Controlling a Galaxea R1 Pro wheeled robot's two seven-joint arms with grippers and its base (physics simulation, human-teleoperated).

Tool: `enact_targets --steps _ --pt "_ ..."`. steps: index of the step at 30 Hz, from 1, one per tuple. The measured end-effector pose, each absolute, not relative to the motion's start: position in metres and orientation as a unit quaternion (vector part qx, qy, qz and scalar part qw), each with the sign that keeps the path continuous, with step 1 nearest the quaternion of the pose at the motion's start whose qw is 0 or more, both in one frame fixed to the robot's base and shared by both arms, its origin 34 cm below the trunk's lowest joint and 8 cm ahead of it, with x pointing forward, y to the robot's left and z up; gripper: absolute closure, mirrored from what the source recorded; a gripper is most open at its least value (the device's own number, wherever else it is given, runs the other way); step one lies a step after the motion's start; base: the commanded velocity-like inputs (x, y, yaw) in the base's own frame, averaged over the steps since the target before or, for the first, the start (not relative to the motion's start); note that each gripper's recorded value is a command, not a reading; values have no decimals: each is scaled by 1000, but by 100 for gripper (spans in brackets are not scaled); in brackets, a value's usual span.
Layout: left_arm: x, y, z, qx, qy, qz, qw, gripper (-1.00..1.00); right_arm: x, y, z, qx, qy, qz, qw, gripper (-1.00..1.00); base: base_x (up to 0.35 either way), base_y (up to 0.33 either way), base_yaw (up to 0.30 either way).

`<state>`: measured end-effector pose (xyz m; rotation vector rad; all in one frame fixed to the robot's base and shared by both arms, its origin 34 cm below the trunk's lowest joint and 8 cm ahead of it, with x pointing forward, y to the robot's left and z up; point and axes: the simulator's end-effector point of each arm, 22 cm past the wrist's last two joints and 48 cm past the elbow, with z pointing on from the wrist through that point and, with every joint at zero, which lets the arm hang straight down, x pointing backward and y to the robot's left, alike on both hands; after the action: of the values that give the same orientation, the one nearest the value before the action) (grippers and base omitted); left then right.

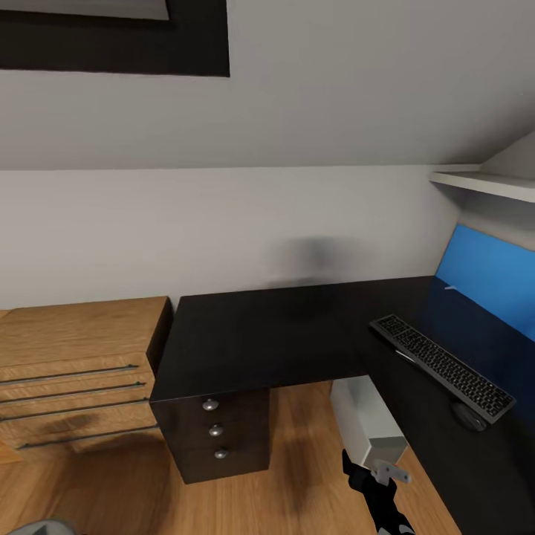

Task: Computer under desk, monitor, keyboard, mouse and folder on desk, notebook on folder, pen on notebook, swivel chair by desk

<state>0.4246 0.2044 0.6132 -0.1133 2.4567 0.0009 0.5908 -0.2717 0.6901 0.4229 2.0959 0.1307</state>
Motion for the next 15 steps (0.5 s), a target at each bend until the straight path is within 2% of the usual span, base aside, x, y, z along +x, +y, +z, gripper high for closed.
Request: enact_targets --steps 15 --pt "425 202 614 -44 941 -1 335 -100 591 -274 690 175 859 52 479 -100 1 0 0"
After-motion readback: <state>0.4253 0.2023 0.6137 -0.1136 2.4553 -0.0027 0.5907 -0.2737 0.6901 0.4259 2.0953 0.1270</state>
